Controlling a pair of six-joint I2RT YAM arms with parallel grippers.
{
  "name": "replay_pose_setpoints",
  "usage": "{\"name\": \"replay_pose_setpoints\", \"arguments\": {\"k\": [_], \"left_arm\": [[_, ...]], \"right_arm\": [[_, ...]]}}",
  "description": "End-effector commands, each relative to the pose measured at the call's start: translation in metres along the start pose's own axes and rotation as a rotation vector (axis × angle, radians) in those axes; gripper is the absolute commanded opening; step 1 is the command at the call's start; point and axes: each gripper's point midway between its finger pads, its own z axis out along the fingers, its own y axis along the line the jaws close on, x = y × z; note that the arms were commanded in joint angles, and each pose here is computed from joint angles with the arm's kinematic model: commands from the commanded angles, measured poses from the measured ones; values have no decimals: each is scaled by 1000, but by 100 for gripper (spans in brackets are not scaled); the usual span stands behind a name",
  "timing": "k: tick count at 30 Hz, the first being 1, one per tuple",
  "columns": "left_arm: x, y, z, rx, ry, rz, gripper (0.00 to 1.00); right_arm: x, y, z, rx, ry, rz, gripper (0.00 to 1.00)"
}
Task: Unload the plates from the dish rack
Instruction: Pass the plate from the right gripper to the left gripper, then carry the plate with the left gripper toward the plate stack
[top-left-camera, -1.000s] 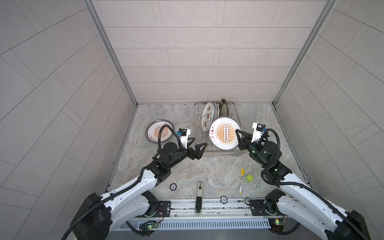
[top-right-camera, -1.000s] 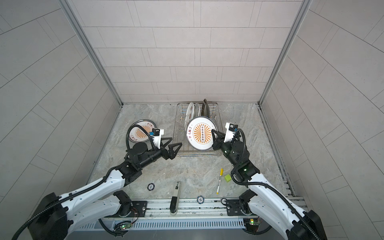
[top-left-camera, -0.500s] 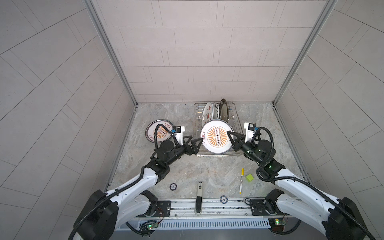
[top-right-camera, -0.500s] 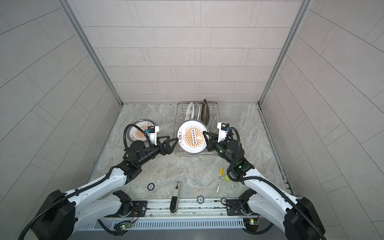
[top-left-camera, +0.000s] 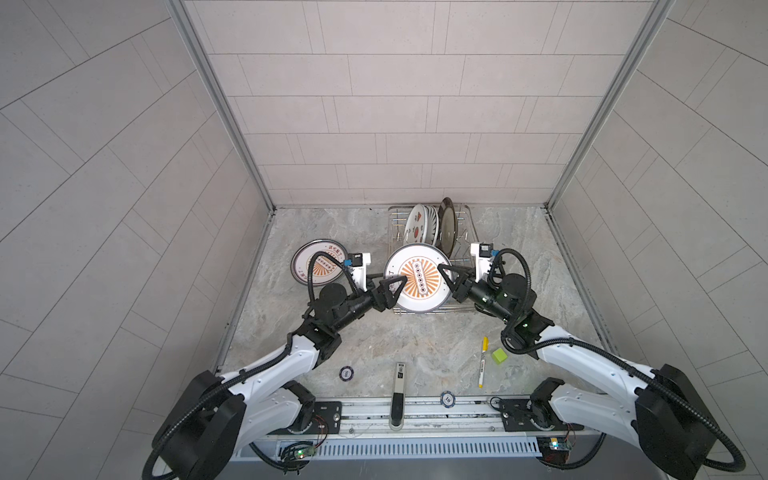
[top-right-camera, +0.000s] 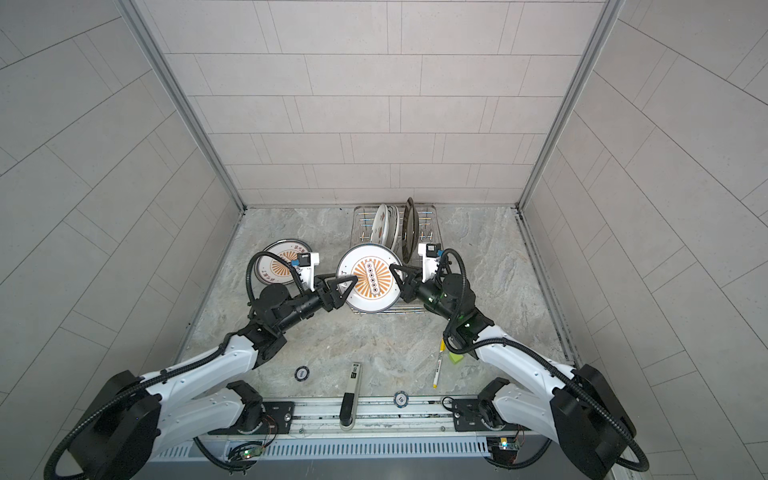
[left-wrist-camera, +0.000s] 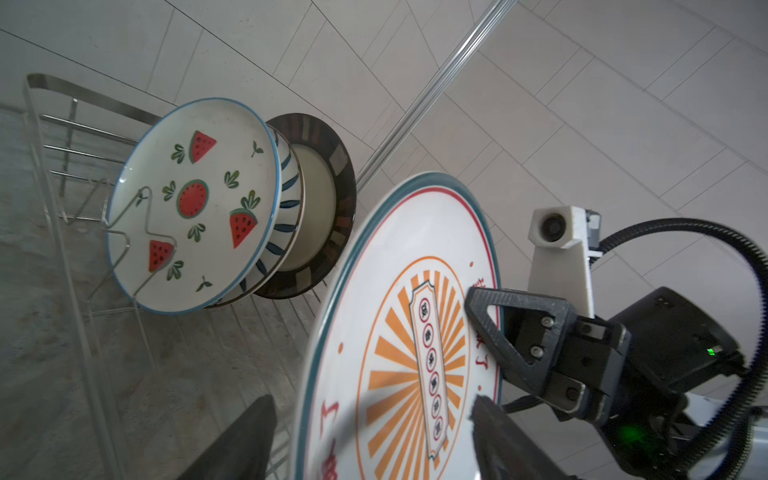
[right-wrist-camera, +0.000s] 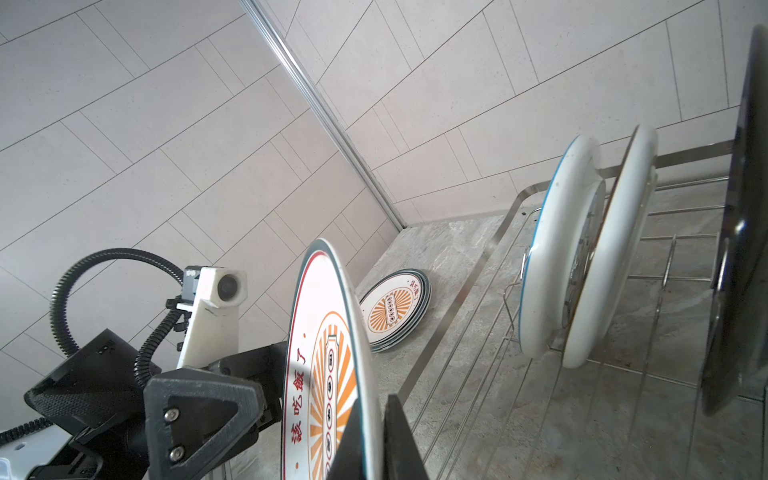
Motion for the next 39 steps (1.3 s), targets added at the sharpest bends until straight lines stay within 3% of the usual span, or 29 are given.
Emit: {"name": "replay_pose_setpoints", "arguments": {"k": [1,10,22,28,35,37,39], "left_arm": [[-6,-12,-2,64,-25,0,59],[-5,-13,-3,80,-20,-4,32],[-8,1,-4,27,-39,-70,7],[-15,10,-4,17,-75,-115,0],[-19,17,-7,-2,-102,-137,0],[-21,18,-8,-9,-107,-138,0],[-22,18,-8,-13,-109,-139,0]], "right_arm": [[-27,22,4,-70,-75,-16,9],[-16,7,23,-33,-32,-7,9],[-1,-3,31,-4,24,-7,13],[0,10,36,-26,56,-30,23],[3,9,34,-12,69,-44,35],[3,8,34,-4,71,-43,40],[4,8,33,-2,75,-45,52]]}}
